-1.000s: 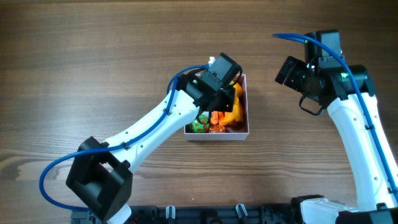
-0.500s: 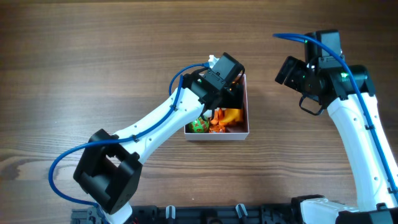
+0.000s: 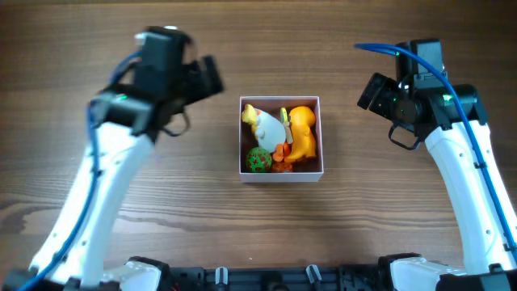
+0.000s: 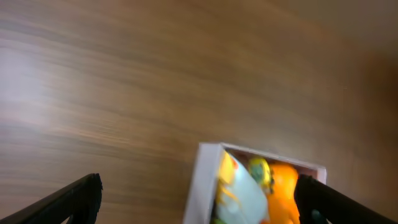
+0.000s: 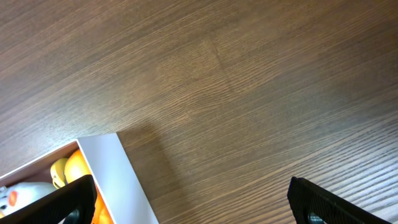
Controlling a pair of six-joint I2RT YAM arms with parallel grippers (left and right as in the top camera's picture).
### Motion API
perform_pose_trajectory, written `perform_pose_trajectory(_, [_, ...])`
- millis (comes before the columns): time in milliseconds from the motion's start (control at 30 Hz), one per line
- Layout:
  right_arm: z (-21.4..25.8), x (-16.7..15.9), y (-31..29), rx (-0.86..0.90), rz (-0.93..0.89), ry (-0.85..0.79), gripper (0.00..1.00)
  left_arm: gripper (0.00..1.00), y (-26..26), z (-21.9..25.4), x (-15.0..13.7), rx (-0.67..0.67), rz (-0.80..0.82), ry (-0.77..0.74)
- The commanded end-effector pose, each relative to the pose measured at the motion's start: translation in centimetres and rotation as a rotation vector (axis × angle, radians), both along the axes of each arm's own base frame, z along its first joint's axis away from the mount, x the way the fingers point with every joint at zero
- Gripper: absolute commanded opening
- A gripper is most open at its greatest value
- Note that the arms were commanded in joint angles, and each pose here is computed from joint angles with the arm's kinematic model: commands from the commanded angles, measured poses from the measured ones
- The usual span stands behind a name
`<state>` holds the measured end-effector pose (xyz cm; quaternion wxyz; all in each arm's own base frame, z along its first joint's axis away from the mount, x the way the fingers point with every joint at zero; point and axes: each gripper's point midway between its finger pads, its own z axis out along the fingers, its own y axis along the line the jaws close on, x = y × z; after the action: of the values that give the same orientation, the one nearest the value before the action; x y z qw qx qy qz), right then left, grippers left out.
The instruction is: Pack container
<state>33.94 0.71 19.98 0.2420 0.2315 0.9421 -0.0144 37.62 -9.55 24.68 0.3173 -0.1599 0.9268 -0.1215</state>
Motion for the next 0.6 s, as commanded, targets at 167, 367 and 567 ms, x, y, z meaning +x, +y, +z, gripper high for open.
perform_pose_trajectory(167, [0.0,0.1,-0.3,-0.018,-0.004,-0.001,1.00,1.00,7.8,1.6,-0.8,0.000,0.202,-0.004])
perform_pose_trajectory(367, [0.0,0.1,-0.3,-0.018,-0.004,-0.001,1.00,1.00,7.9,1.6,-0.8,0.000,0.204,-0.004])
perform_pose_trajectory(567, [0.0,0.1,-0.3,-0.018,-0.004,-0.001,1.00,1.00,7.9,1.6,-0.8,0.000,0.204,-0.004])
